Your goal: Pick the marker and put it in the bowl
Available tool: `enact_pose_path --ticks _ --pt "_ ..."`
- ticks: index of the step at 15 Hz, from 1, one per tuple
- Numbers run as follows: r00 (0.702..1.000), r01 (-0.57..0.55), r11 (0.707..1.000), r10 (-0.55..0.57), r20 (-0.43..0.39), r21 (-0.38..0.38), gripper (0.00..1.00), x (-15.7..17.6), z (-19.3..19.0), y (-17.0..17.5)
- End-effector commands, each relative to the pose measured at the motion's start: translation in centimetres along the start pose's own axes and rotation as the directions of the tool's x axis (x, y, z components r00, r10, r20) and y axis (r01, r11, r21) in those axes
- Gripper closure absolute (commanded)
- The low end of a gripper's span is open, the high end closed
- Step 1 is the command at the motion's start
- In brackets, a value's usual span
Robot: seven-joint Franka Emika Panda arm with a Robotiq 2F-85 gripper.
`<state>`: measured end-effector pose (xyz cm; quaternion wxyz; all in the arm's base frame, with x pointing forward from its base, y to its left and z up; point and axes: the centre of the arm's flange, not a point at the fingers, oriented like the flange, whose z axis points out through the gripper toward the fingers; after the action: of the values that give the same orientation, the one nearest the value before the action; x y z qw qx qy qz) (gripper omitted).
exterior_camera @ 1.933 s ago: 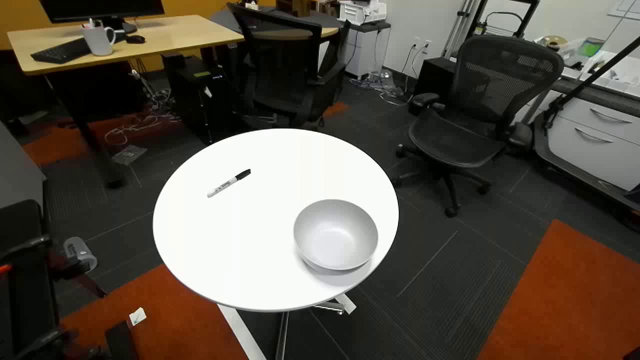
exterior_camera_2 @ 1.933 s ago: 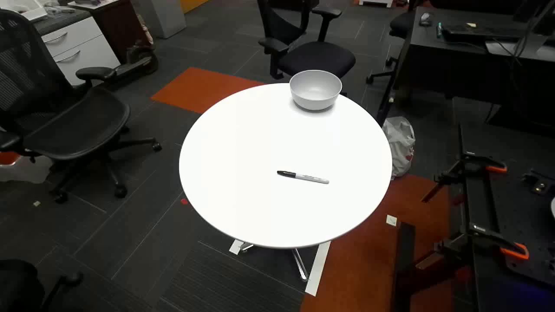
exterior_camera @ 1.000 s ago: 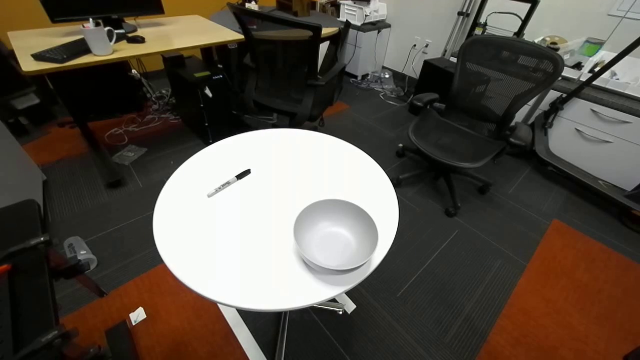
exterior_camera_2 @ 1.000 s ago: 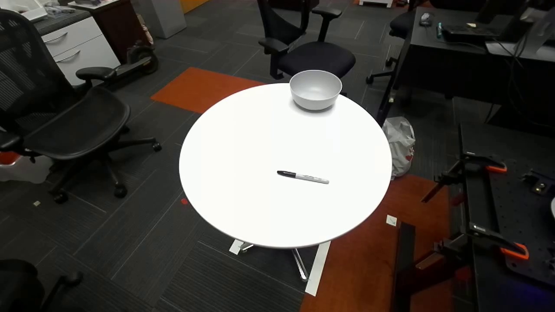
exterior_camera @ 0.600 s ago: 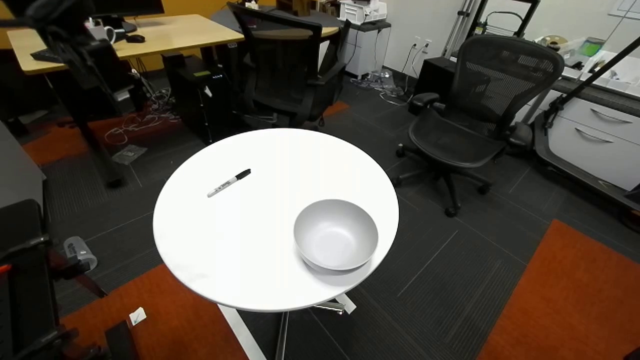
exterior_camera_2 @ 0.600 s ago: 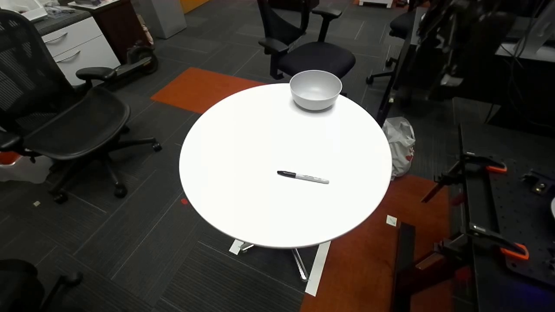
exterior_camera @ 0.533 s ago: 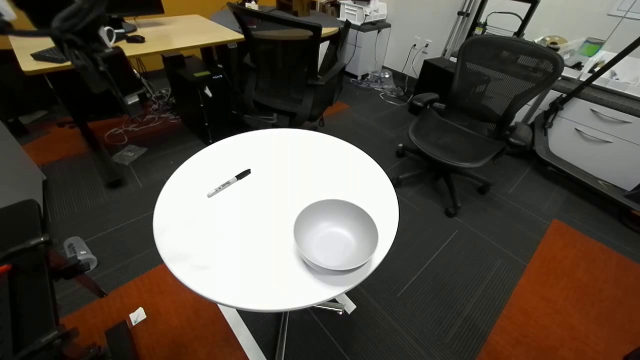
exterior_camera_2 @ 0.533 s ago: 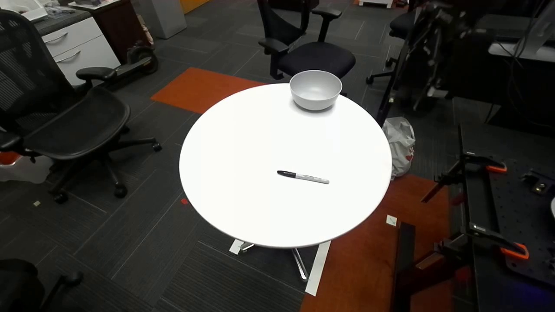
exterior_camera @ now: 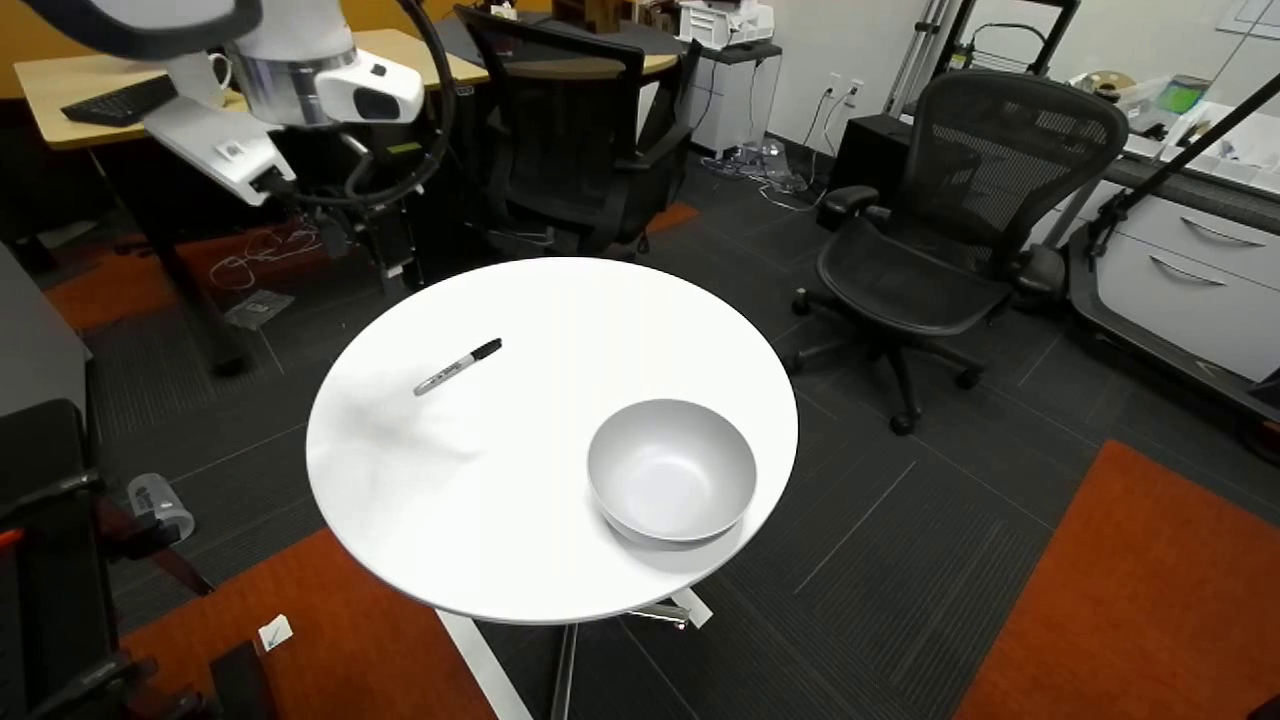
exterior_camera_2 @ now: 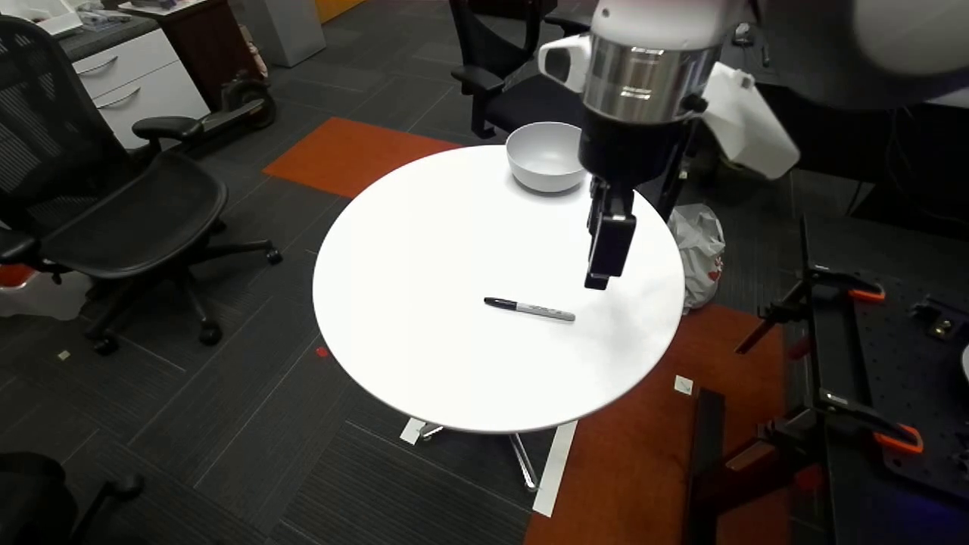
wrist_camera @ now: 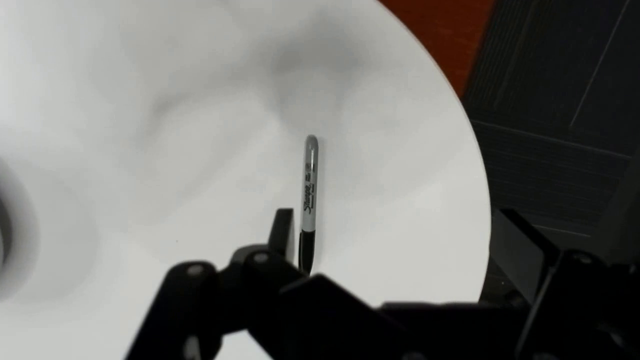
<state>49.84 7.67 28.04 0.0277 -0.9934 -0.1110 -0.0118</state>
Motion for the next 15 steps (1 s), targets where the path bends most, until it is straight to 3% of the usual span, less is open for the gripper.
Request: enact_pose_path --ticks 1,8,15 --pt "0.999 -0.036 0.999 0.035 -0.01 -0.04 0.0 3.8 3.6 0.9" --pt "0.995 -0.07 0.997 0.067 -0.067 -0.043 0.0 5.9 8.0 3.4" --pt "0.997 -0.075 0.997 0.074 -0.035 -0.035 0.0 6.5 11.1 3.9"
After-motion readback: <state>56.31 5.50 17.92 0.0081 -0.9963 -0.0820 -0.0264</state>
